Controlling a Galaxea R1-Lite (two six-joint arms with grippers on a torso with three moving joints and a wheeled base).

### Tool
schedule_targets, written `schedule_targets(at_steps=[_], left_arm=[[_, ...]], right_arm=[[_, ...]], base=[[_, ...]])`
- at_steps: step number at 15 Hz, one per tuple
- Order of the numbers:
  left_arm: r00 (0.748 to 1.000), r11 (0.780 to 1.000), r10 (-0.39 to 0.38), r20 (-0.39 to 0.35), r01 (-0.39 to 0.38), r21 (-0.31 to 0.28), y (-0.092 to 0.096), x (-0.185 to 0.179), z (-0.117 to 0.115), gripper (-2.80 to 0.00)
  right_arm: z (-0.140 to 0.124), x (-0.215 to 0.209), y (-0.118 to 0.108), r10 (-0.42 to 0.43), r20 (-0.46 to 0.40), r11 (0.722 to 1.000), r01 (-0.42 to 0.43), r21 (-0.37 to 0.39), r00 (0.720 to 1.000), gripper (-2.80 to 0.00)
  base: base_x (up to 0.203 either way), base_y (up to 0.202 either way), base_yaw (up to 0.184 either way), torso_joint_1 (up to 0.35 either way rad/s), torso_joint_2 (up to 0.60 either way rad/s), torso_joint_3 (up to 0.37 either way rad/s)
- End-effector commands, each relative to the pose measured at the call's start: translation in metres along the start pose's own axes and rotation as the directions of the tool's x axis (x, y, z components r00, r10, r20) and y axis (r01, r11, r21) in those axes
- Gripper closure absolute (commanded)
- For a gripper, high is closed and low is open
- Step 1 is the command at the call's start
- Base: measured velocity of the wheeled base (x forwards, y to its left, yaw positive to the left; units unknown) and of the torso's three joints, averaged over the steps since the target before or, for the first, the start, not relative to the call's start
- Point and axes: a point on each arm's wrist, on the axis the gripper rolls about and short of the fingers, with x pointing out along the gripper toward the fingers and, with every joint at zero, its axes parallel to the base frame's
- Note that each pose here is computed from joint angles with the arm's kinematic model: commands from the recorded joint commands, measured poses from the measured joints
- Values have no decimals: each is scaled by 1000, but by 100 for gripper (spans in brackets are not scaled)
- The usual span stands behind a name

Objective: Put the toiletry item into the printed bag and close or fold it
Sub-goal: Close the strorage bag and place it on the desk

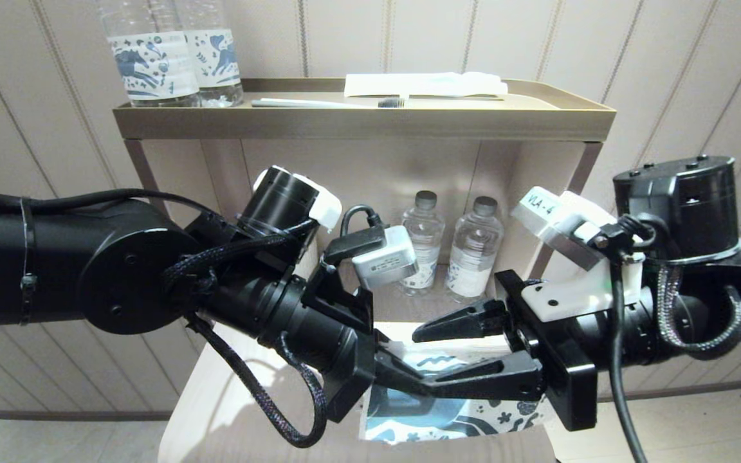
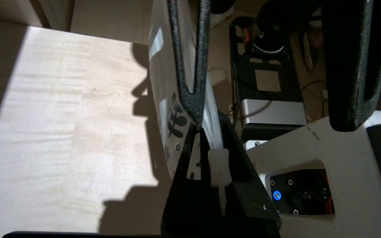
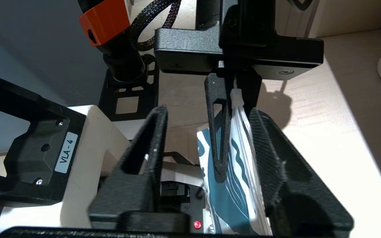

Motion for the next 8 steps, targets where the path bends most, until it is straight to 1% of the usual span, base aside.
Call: schedule_targets(at_steps=[1,8], left_arm=[[1000,1000,-6,2,6,3,-1,0,0,0],[1000,1000,-7,4,7,-3,0,1,1,0]], right_arm=[[-2,2,-2,8,-3,1000,-8,5,1000,-280],[-3,9,-9,28,-7,999,-28,24,1000,-280]], base=[[0,0,0,0,0,0],[0,0,0,0,0,0]])
